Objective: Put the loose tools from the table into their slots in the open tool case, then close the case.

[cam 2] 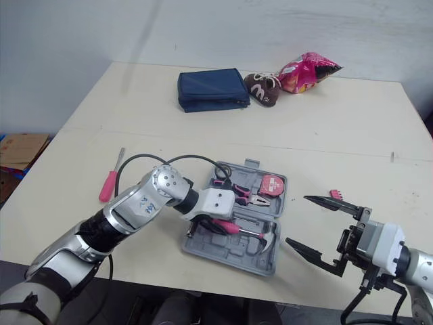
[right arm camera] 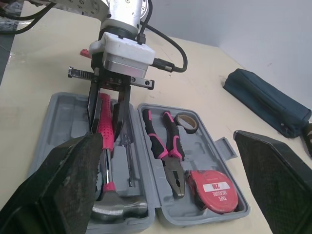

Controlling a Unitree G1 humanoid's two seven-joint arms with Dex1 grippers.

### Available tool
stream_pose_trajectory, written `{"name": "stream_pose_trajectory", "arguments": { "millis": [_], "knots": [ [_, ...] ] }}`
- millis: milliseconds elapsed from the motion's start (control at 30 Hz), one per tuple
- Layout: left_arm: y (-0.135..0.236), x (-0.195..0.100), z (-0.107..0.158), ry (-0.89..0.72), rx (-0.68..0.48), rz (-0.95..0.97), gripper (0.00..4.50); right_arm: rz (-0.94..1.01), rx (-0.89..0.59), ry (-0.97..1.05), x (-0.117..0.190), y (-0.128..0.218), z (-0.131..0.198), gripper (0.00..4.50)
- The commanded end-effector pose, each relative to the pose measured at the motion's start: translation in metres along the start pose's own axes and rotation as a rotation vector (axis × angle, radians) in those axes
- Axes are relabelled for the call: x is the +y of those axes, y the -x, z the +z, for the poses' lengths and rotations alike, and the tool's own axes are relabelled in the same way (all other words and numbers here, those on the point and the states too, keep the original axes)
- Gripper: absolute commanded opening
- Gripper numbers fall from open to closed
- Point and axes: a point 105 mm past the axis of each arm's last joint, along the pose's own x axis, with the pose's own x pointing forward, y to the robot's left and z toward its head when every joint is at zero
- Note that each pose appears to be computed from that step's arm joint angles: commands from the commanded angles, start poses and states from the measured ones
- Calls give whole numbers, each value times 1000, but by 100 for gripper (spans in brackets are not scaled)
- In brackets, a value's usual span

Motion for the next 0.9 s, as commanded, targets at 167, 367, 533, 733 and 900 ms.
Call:
{"name": "stream_pose_trajectory", "arguments": {
  "millis": [167, 367, 533, 733, 900],
  "knots": [
    [3, 7, 6, -63, 13, 43, 107, -19, -15, 30, -4, 1, 4, 450],
    [21, 5, 26, -121, -161, 71, 282, -23, -12, 33, -4, 1, 4, 450],
    [32, 6, 35, -99, -385, 121, 225, -21, -16, 34, -1, -1, 7, 450],
    [24, 4, 22, -51, -466, 167, 2, -17, -15, 31, 0, -1, 5, 450],
    [4, 0, 1, 22, -429, 177, 2, -18, -9, 27, -2, 2, -3, 450]
  ]
}}
